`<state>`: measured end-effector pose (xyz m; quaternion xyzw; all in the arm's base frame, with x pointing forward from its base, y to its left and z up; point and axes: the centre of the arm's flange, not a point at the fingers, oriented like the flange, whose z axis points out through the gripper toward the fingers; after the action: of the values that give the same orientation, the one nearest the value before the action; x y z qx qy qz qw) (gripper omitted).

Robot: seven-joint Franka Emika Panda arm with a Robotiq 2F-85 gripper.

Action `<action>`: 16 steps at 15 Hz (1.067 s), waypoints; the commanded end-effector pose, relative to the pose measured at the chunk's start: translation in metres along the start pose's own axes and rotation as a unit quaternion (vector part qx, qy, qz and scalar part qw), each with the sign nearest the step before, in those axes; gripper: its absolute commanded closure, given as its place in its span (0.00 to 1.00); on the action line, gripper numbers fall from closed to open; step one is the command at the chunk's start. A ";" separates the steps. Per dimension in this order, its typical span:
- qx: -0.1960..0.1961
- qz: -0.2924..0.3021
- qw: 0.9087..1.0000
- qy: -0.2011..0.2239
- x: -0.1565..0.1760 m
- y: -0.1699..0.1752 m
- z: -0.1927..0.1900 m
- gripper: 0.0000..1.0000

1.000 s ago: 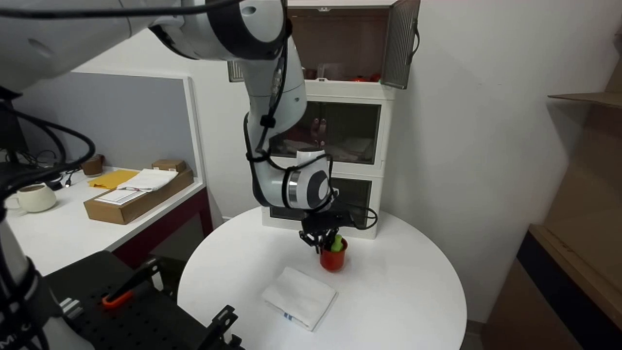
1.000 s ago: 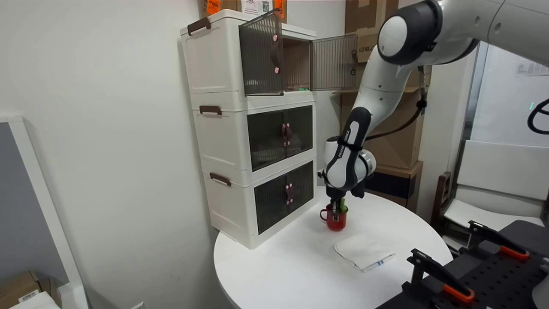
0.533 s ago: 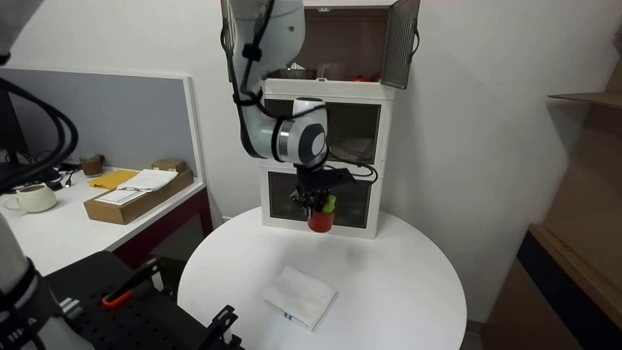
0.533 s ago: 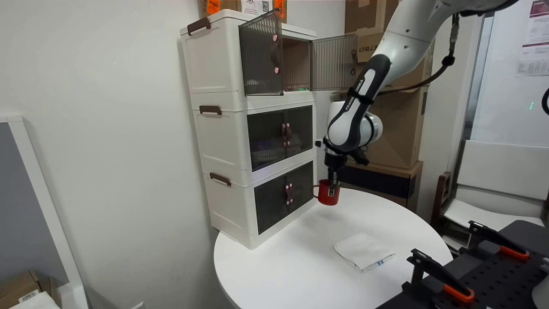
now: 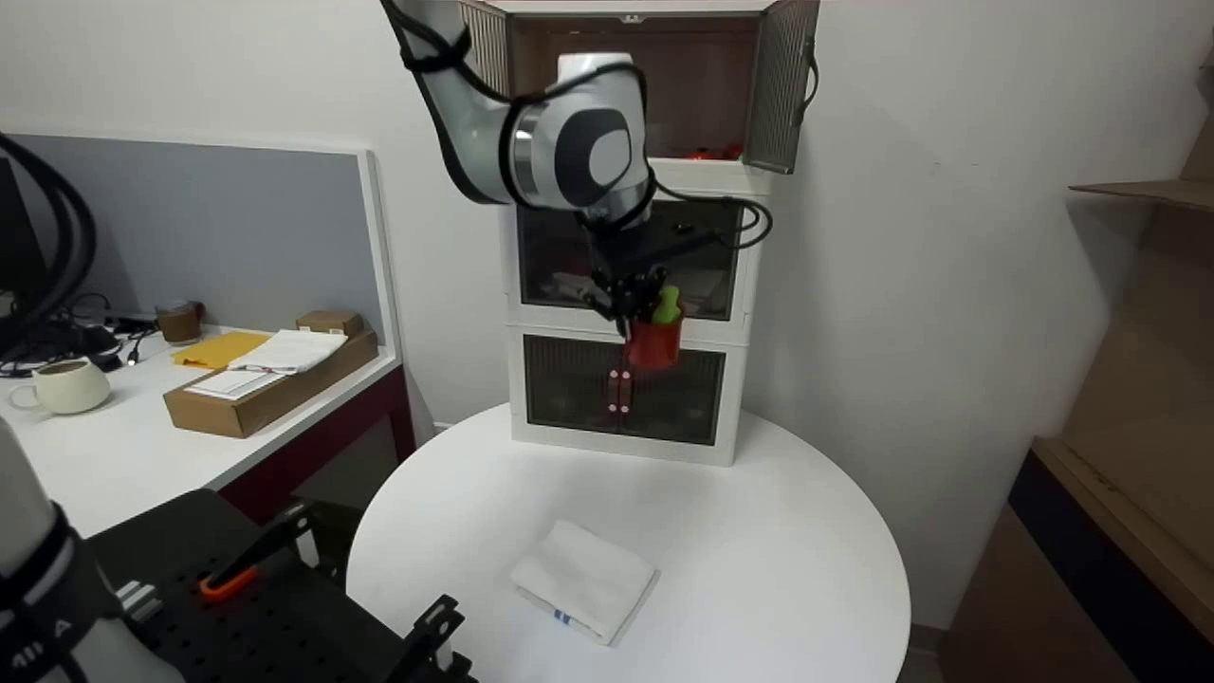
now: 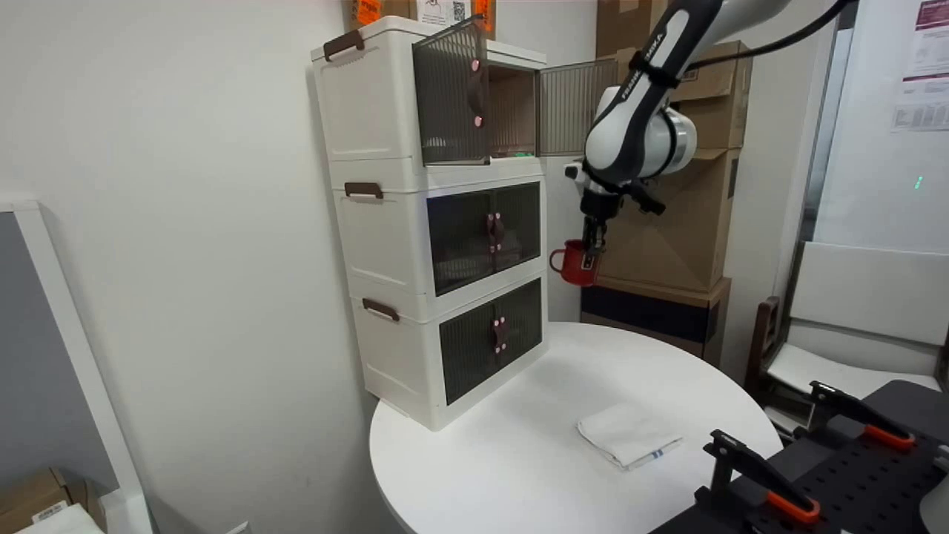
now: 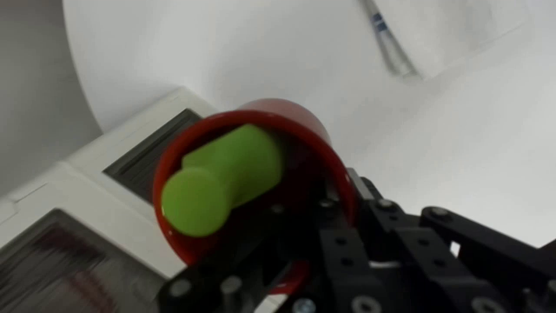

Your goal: Put the red cup into the top compartment

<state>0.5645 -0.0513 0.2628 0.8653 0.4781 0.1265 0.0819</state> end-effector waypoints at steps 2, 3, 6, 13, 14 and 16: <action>-0.070 0.030 0.994 0.074 0.008 0.013 -0.097 0.98; -0.085 0.033 0.992 0.089 0.016 0.018 -0.112 0.98; -0.118 0.047 0.983 0.134 0.040 0.030 -0.150 0.98; -0.176 0.136 0.945 0.240 0.078 0.076 -0.212 0.98; -0.184 0.144 0.939 0.251 0.082 0.084 -0.219 0.98; -0.199 0.153 0.930 0.268 0.089 0.101 -0.233 0.98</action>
<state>0.5992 -0.0166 0.5024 0.8444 0.3219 0.4168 0.0976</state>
